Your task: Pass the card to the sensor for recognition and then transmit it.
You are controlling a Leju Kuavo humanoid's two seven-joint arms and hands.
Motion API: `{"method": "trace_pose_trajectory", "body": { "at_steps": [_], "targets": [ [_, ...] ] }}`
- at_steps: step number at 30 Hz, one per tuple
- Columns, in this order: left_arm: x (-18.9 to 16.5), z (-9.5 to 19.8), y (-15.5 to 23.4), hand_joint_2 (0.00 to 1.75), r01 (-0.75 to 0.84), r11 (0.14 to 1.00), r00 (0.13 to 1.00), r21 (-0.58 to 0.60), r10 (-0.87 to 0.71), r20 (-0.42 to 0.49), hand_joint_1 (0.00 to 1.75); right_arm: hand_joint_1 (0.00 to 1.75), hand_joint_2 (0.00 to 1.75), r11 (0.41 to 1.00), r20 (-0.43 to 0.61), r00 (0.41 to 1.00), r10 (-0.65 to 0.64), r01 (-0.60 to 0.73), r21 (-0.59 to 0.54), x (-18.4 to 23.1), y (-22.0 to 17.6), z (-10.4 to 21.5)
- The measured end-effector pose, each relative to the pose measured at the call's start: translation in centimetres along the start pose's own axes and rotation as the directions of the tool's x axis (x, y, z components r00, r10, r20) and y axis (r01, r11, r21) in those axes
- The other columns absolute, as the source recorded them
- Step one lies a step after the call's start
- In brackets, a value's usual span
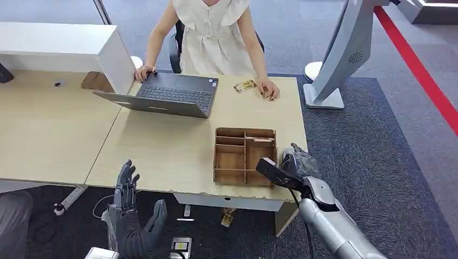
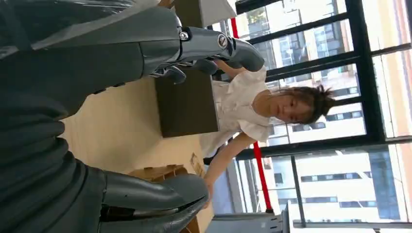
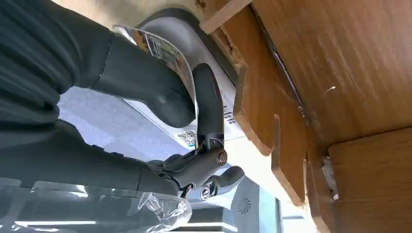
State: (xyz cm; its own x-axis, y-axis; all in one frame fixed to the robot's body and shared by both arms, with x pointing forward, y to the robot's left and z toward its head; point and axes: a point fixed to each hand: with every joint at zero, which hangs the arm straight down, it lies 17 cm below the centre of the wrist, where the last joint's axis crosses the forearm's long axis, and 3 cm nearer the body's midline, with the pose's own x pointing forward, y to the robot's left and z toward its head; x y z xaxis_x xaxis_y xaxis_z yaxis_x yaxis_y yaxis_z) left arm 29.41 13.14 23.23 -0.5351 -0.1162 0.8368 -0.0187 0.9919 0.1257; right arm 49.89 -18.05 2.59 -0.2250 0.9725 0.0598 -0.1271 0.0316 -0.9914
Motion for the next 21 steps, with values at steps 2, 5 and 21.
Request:
{"method": "trace_pose_trajectory", "body": {
  "at_steps": [2,5,21],
  "targets": [
    [0.0,0.0,0.0,1.75,-0.001,1.0,1.0,0.0,0.001,0.001,0.0,1.75,1.75,1.0,-0.011,1.0,0.005,-0.005,-0.014,-0.2,-0.4,-0.2],
    [0.0,0.0,0.0,1.75,-0.001,1.0,1.0,0.0,0.001,0.002,0.0,1.75,1.75,0.999,-0.032,0.999,0.016,-0.017,-0.045,-0.7,-1.2,-0.4],
    [0.2,0.5,0.1,1.75,-0.002,1.0,1.0,0.004,0.002,0.025,0.0,1.75,1.75,0.928,-0.099,0.991,0.093,-0.122,-0.353,-0.8,-11.1,-0.9]
  ]
}}
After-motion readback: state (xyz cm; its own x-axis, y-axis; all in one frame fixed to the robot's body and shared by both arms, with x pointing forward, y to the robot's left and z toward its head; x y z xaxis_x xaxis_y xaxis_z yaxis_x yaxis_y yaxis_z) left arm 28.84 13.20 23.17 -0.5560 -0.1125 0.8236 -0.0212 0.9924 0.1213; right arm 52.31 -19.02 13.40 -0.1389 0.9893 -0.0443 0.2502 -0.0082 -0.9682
